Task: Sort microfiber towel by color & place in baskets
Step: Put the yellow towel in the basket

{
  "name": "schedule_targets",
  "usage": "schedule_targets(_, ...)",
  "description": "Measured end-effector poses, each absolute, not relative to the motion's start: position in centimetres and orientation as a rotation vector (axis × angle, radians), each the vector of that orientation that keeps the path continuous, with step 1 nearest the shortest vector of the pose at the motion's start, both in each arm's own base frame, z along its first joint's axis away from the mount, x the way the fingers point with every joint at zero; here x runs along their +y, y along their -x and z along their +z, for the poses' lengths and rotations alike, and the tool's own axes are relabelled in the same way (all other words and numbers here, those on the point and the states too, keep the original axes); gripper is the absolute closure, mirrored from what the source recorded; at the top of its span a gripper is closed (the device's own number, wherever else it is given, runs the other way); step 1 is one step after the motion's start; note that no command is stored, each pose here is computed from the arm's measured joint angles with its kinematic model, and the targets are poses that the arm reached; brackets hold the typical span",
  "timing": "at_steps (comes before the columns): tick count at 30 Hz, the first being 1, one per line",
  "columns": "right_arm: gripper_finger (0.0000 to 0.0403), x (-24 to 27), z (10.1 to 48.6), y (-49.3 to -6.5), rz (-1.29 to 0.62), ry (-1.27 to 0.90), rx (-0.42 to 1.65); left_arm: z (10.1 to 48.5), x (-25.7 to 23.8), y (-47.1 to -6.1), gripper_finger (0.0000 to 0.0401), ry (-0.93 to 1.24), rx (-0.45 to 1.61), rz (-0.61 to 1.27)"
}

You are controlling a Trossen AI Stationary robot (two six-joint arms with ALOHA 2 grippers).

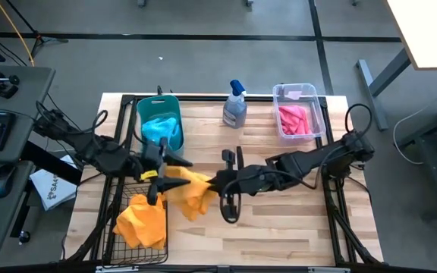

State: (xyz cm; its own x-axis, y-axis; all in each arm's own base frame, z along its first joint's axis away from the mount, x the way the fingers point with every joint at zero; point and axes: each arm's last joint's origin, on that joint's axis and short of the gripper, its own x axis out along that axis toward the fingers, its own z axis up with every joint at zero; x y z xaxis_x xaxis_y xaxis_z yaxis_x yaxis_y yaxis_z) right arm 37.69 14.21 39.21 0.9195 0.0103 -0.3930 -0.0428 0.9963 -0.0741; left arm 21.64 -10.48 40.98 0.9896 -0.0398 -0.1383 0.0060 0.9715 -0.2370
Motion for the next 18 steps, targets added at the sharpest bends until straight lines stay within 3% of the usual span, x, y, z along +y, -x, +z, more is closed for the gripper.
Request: schedule_targets(18,0.0402,16.6,41.1,-36.3,0.154,0.264,0.367,37.6,-12.3,-27.3,0.0171,0.617,0.375,-0.451)
